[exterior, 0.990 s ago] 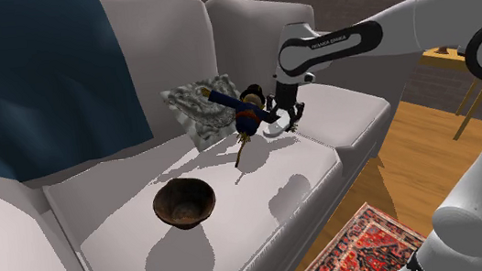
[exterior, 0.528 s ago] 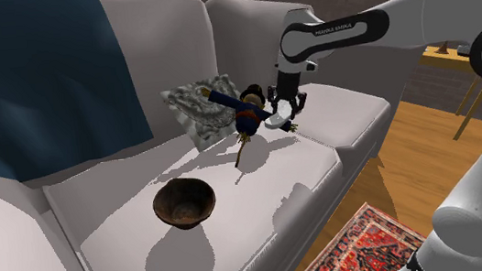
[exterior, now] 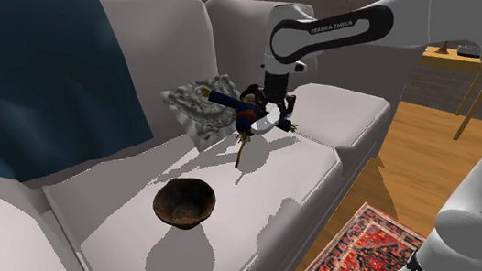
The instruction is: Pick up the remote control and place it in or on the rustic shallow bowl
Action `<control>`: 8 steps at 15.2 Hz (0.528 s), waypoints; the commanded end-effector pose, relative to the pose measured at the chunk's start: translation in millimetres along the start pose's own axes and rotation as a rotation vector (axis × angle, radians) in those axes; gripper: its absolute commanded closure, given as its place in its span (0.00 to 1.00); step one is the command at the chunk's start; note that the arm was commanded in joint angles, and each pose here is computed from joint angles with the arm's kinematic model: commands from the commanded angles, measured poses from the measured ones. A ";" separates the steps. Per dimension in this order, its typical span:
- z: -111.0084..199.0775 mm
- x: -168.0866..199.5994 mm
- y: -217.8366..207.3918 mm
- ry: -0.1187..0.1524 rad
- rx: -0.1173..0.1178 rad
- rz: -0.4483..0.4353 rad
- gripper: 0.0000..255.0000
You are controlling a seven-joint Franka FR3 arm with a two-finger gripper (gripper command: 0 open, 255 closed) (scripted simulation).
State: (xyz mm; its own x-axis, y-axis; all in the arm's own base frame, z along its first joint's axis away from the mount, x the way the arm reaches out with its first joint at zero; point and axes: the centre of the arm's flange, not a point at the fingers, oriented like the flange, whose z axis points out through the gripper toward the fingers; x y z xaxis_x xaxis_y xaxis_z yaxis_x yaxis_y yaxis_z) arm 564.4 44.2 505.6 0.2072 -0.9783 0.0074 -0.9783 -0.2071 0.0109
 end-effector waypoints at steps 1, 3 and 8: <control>-1.5 -28.4 -4.0 0.000 0.000 0.001 1.00; -2.3 -54.6 -6.7 0.000 0.000 0.001 1.00; -4.1 -120.3 -13.5 0.000 0.000 0.001 1.00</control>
State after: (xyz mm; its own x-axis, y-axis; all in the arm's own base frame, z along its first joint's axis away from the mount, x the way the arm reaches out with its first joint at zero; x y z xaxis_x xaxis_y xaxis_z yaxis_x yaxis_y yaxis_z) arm 556.6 152.1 511.0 0.2080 -0.9781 0.0077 -0.9781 -0.2079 0.0106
